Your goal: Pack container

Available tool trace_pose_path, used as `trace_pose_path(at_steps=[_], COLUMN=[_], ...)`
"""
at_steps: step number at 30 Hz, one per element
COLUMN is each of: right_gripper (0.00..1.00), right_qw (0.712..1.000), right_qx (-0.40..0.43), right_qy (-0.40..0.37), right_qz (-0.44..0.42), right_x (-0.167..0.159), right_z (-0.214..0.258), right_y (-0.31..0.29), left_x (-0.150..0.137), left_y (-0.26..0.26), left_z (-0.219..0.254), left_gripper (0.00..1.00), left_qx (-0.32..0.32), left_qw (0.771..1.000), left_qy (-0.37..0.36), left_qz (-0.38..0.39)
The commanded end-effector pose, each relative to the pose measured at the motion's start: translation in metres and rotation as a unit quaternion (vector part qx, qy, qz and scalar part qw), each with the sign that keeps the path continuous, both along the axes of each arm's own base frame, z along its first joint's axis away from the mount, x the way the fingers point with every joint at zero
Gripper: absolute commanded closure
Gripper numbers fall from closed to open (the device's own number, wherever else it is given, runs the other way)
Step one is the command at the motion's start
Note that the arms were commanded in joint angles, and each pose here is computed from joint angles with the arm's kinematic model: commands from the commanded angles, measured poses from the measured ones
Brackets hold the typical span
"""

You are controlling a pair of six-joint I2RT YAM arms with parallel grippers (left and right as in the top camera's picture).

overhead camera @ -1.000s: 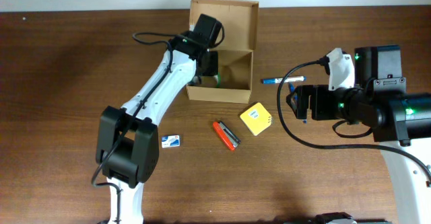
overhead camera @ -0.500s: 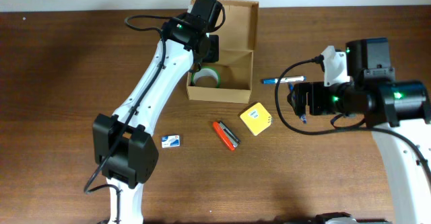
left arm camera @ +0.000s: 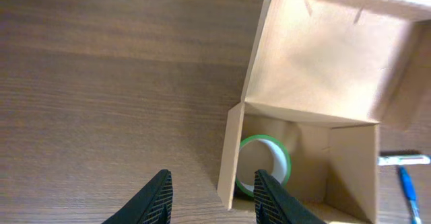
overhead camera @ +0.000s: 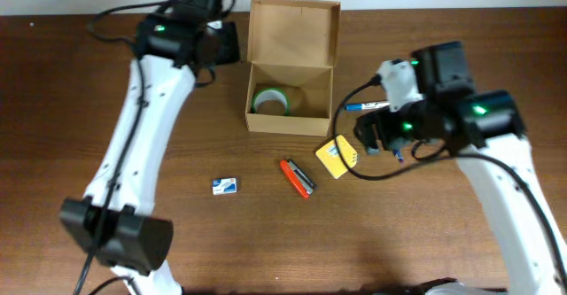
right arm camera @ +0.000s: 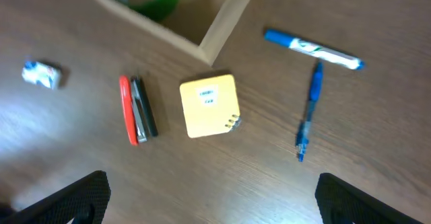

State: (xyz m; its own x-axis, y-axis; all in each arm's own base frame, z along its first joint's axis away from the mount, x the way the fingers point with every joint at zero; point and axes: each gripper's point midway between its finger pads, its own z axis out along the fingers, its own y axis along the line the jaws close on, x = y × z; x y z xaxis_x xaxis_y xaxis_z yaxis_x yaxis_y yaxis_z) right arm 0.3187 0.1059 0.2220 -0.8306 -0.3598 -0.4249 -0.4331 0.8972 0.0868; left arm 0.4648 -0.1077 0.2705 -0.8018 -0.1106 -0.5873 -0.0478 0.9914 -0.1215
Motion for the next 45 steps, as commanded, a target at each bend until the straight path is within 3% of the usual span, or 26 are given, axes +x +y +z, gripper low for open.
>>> trace_pose_path(at_steps=[1, 11, 20, 32, 45], right_gripper=[0.01, 0.01, 0.01, 0.01, 0.01], right_qw=[0.998, 0.99, 0.987, 0.982, 0.984], right_qx=[-0.035, -0.07, -0.072, -0.094, -0.104], right_qy=[0.01, 0.079, 0.088, 0.069, 0.02], right_qz=[0.058, 0.098, 0.116, 0.149, 0.141], right_x=[0.007, 0.024, 0.019, 0.004, 0.016], right_z=[-0.018, -0.084, -0.127, -0.176, -0.197], right_y=[0.009, 0.018, 0.028, 0.043, 0.042], left_x=[-0.005, 0.0, 0.0, 0.001, 0.001], left_y=[0.008, 0.048, 0.05, 0.049, 0.049], left_z=[0.026, 0.032, 0.032, 0.032, 0.032], left_gripper=[0.62, 0.62, 0.61, 0.61, 0.61], left_qx=[-0.022, -0.042, -0.042, -0.043, -0.043], left_qw=[0.999, 0.999, 0.999, 0.999, 0.999], left_qy=[-0.023, -0.028, -0.028, -0.03, -0.03], left_qz=[-0.026, 0.0, 0.003, 0.002, 0.002])
